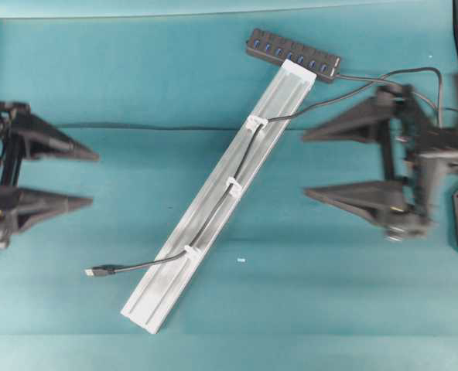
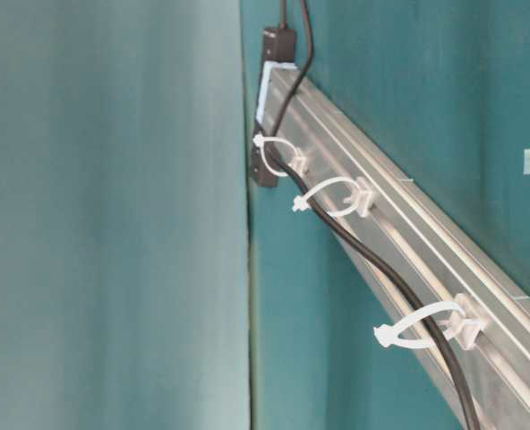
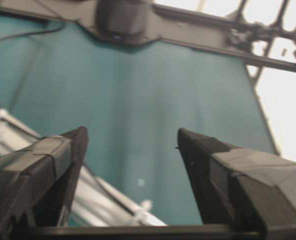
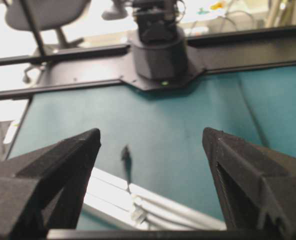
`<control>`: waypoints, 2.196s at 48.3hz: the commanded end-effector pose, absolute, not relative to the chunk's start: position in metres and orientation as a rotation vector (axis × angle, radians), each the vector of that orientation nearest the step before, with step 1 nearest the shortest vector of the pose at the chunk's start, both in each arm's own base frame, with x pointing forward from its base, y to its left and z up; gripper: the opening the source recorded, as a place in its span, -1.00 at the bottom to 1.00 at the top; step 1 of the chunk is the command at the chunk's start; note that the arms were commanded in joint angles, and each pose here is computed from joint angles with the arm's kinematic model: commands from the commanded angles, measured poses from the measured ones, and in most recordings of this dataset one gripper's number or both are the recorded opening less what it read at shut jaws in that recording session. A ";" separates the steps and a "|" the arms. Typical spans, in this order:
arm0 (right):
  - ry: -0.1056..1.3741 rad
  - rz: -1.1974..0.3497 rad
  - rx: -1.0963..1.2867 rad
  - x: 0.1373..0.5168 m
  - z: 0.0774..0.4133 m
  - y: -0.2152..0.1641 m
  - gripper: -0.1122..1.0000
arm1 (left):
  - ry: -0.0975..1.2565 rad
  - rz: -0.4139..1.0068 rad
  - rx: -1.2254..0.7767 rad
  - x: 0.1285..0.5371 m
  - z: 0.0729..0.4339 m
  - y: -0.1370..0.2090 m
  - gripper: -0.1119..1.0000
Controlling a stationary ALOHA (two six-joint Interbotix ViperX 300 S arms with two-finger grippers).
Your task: Pass the USB cable through three rings with both arms.
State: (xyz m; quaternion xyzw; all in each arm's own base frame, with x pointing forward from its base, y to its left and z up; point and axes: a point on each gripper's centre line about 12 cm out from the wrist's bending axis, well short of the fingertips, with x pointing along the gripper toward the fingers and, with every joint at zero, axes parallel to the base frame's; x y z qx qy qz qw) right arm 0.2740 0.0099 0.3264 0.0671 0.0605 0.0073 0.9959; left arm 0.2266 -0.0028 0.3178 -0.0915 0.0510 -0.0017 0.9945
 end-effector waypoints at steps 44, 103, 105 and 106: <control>0.084 0.096 -0.161 0.245 0.333 0.023 0.61 | 0.078 0.012 -0.141 0.223 0.322 0.002 0.66; -0.057 0.041 -0.058 0.235 0.345 0.015 0.61 | 0.086 0.030 -0.136 0.225 0.319 0.005 0.65; -0.054 0.042 -0.058 0.235 0.344 0.015 0.61 | 0.081 0.029 -0.136 0.225 0.320 0.005 0.65; -0.052 0.042 -0.059 0.235 0.344 0.015 0.61 | 0.081 0.029 -0.136 0.225 0.320 0.005 0.65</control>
